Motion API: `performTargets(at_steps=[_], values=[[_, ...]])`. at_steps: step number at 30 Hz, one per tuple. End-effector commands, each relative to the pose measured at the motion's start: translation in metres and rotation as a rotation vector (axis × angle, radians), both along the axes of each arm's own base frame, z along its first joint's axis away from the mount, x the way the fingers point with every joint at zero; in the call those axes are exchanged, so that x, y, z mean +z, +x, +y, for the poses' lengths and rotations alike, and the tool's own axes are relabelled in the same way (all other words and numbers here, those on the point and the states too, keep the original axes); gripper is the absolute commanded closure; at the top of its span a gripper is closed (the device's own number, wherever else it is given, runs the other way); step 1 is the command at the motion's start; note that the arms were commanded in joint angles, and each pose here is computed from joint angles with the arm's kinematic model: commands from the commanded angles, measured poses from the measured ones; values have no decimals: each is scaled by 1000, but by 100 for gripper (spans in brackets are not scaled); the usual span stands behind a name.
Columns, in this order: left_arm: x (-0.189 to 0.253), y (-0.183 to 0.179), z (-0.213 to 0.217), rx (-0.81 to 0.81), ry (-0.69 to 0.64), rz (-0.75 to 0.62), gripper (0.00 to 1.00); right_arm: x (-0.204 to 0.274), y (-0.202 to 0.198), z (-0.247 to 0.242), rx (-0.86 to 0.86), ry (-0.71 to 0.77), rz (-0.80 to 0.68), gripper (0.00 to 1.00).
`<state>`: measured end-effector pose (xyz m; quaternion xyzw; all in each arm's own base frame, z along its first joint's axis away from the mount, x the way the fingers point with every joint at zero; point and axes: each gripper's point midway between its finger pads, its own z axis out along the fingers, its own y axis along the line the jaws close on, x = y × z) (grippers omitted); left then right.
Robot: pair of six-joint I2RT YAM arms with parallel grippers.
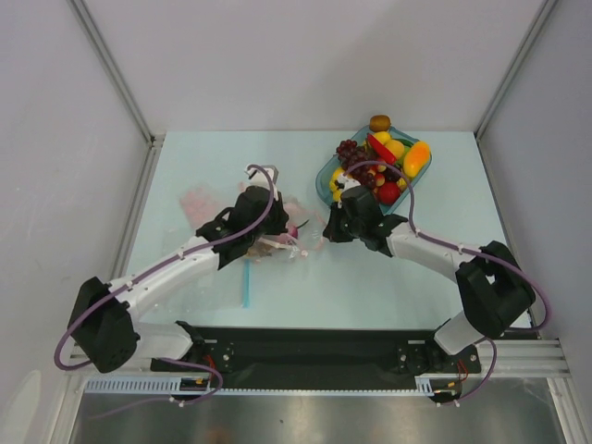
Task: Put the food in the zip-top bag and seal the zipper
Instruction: Adjust the zipper food storage bag at the center of the board.
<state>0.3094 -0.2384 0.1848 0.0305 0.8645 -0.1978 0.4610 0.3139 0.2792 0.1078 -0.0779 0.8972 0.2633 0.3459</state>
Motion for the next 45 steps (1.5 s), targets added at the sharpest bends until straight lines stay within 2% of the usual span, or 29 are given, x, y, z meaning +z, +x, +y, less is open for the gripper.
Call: performTargets(at_steps=[1,4,11,19,21,22,23,27,30,37,40,43,45], values=[[4,11,-7,17,-10,-18,100,-16,9,-40,-145,-196,42,100],[2,11,-19,-3,-13,-29,100,-16,10,-48,-182,-235,35,100],[-5,16,-22,24,89,-45,100,5,4,-53,-173,-231,-19,100],[27,13,-1,83,91,-124,100,41,-3,-56,-164,-176,-110,91],[42,6,3,72,62,-159,100,44,-10,-49,-104,-141,-125,76],[49,2,0,47,37,-170,100,53,-11,-44,-81,-97,-163,53],[53,-1,-1,35,26,-174,100,57,-15,-40,-47,-73,-180,47],[78,-21,-14,-91,-59,-200,100,83,-35,-21,107,63,-276,30],[91,-32,-16,-130,-82,-206,100,97,-41,-21,130,110,-341,21],[100,-43,-20,-161,-111,-221,100,118,-58,0,241,235,-390,21],[97,-43,-23,-169,-107,-214,100,118,-62,8,249,217,-404,23],[96,-45,-28,-190,-108,-202,100,117,-66,16,270,192,-420,29],[95,-46,-31,-203,-108,-199,100,118,-67,18,272,170,-442,41]])
